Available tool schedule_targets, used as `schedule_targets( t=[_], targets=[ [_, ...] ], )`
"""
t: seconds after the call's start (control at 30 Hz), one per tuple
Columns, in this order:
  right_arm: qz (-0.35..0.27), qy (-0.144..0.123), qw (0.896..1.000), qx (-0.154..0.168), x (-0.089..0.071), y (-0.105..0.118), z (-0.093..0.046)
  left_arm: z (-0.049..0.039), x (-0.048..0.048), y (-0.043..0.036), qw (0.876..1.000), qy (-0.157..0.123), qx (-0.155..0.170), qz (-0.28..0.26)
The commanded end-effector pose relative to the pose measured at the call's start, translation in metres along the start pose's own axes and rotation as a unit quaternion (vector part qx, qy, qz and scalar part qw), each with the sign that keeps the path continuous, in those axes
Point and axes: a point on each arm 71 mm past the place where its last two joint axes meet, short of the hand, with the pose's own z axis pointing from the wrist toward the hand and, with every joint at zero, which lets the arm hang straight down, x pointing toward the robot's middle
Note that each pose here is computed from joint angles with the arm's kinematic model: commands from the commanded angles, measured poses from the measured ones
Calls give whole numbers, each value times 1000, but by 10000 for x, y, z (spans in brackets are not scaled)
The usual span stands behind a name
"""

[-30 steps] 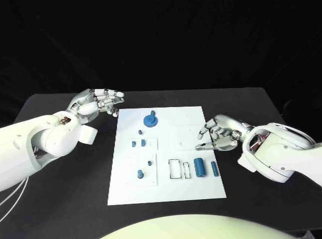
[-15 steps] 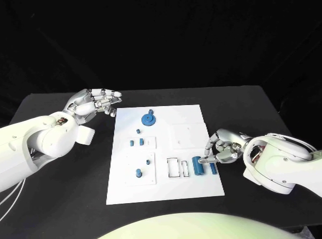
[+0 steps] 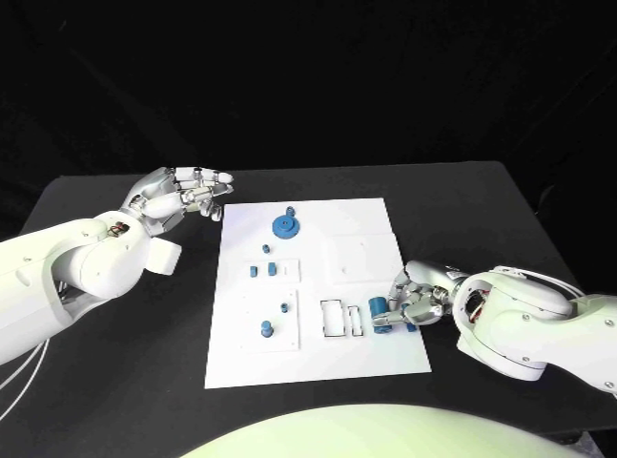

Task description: Assemble the parts on the task board

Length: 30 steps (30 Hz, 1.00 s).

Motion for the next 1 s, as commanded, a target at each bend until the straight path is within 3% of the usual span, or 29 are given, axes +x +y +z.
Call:
schedule_targets(
  t=[0.03, 0.47, 0.67, 1.0],
  targets=[
    [-20, 7, 1000, 6, 53, 10, 25, 3, 24, -9, 1000, 8, 4, -6],
    [-19, 3, 1000, 24, 140, 19, 105, -5, 20, -7, 1000, 10, 1, -7],
    [19, -7, 999, 31, 126, 1, 80, -3, 22, -5, 1000, 10, 0, -7],
    [115, 6, 993, 38, 21, 78, -32, 3, 28, 0, 1000, 11, -1, -8]
  ],
)
